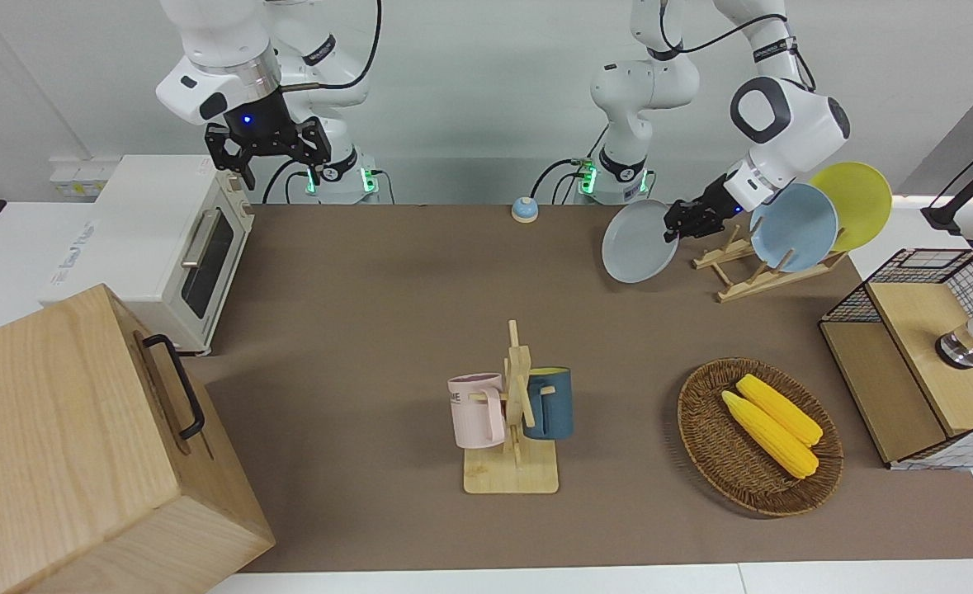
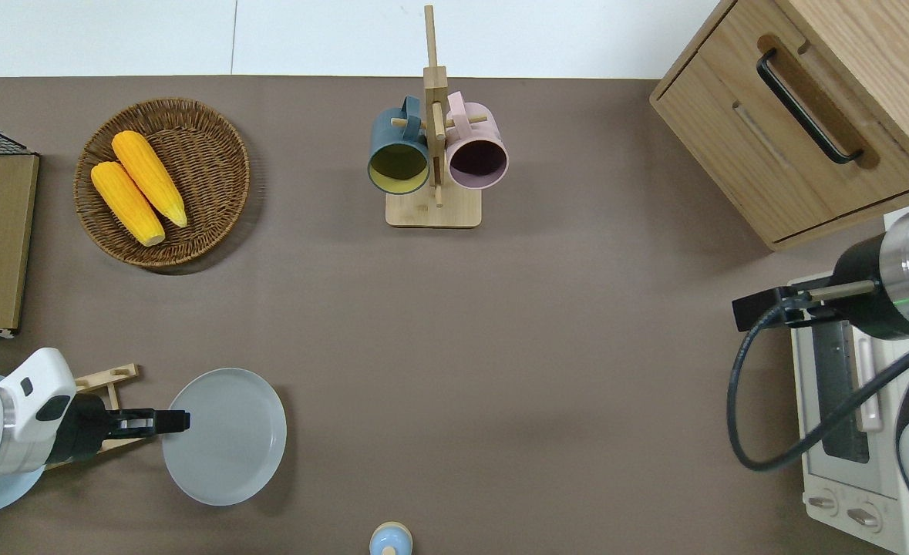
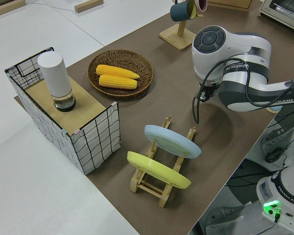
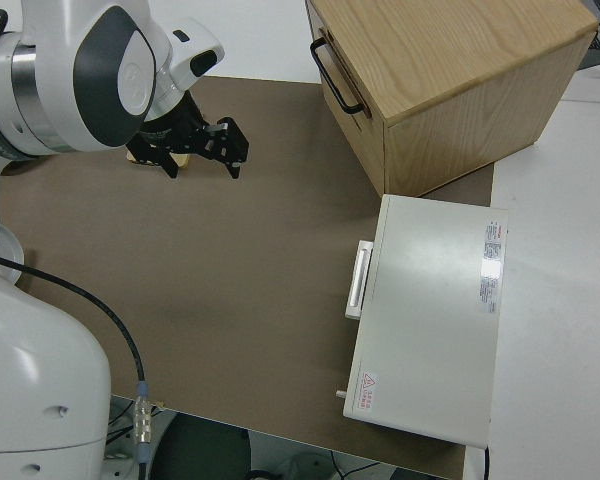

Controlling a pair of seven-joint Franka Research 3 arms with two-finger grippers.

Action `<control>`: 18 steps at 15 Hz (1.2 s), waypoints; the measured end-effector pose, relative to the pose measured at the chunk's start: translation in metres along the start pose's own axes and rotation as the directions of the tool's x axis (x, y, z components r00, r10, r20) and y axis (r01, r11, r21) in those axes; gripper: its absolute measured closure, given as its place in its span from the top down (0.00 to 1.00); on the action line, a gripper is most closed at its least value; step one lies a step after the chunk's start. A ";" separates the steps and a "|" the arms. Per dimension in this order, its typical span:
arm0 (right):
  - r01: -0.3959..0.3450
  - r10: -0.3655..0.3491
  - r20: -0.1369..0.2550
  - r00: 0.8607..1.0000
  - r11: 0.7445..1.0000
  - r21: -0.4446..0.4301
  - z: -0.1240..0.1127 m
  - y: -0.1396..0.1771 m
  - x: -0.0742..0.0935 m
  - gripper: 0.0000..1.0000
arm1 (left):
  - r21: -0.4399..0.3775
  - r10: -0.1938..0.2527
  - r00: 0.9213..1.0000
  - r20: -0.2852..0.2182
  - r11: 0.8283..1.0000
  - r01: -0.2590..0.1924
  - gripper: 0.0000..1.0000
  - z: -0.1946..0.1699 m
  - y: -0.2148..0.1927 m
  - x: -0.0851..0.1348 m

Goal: Pick gray plate from low plate rack and place it on table with left arm
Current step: 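Lower the gray plate flat onto the table beside the rack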

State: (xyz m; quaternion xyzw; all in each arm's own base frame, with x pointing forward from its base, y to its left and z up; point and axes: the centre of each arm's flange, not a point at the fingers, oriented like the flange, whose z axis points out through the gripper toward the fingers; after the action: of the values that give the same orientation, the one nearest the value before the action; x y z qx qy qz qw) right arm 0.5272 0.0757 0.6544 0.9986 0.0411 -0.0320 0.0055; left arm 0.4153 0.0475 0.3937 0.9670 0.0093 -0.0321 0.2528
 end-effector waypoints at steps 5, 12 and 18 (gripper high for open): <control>0.000 0.000 0.000 1.000 1.000 0.000 0.000 0.000 0.000 0.99 | 0.009 0.008 1.000 -0.010 1.000 -0.008 0.12 0.012 0.004 0.000; 0.000 0.000 0.000 1.000 1.000 0.000 0.000 0.000 0.000 0.99 | 0.025 0.039 0.999 -0.021 0.999 -0.038 0.12 0.023 0.003 -0.001; 0.000 0.000 0.000 1.000 1.000 0.000 0.000 0.000 0.000 0.99 | 0.029 0.063 0.998 -0.026 0.998 -0.063 0.13 0.024 -0.001 0.000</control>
State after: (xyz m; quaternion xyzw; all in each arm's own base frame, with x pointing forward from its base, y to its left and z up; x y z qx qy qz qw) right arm 0.5272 0.0757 0.6544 0.9986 0.0411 -0.0320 0.0055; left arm 0.4137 0.0364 0.3720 0.9706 -0.0183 -0.0110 0.2397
